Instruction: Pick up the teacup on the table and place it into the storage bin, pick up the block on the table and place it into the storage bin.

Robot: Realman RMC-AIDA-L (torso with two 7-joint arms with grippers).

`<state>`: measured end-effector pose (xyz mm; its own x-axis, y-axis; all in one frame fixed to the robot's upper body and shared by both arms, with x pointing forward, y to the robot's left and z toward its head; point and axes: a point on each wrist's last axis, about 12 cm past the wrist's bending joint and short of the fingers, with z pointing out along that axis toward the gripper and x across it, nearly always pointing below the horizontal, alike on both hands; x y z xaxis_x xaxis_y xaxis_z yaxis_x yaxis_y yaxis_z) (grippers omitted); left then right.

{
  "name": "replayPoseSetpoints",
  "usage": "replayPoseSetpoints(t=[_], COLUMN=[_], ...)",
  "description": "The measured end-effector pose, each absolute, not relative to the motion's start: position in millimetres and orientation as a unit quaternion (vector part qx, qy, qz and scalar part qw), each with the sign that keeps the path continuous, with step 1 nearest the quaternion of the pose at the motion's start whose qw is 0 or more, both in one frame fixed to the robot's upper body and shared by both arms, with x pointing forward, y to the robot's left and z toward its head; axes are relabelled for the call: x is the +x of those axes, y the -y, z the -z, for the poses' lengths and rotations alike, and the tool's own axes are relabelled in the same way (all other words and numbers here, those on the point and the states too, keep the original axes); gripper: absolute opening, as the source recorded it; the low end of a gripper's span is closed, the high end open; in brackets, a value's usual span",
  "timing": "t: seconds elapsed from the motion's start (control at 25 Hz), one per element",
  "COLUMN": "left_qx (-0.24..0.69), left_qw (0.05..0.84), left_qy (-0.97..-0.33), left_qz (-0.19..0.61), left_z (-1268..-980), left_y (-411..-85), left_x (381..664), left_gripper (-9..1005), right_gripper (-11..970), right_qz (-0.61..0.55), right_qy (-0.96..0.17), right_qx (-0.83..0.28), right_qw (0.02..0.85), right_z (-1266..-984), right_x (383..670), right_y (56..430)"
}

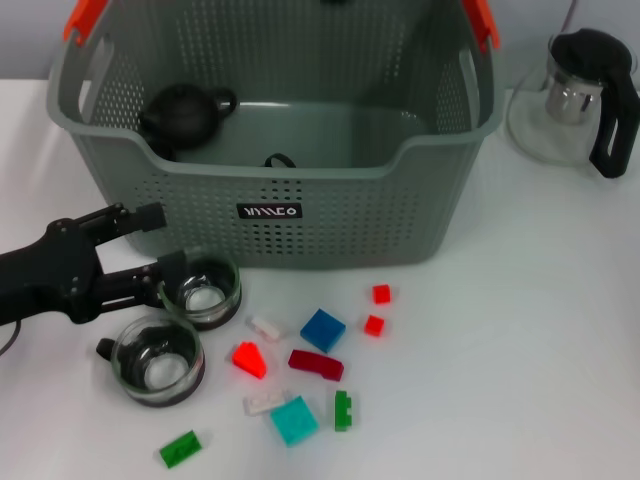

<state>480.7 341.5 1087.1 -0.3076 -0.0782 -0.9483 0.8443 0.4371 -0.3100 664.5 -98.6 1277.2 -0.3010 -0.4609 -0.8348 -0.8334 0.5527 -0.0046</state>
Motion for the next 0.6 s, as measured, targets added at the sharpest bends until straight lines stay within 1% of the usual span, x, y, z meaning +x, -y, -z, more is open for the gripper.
replayPoseSetpoints(t=[0.12, 0.2, 0.4, 0.6], left_qx=[0.284, 0.283, 0.279, 0.276], left_qw=[0.515, 0.515, 0.514, 0.514], left_qy=[-0.673, -0.674, -0.676, -0.677], left_qz=[0.448, 0.448, 0.449, 0.448], left_z=[-1086.9, -1086.4, -1084.5, -1083.2], left_y=[-340.9, -340.9, -341.1, -340.8], left_x=[480.9, 480.3, 478.1, 478.1], left_gripper=[842, 842, 843, 843], right_gripper=[61, 67, 81, 96], right_qz=[-0.173, -0.142, -0.097, -0.075], right_qy=[-0.794, -0.808, -0.829, -0.828], right_qx=[-0.435, -0.440, -0.441, -0.456], right_qw=[0.388, 0.365, 0.330, 0.318], right_z=[-1268.9, -1256.5, -1226.4, -1201.0], right_x=[674.2, 680.0, 687.6, 684.5], right_y=[75.2, 65.1, 59.2, 54.8])
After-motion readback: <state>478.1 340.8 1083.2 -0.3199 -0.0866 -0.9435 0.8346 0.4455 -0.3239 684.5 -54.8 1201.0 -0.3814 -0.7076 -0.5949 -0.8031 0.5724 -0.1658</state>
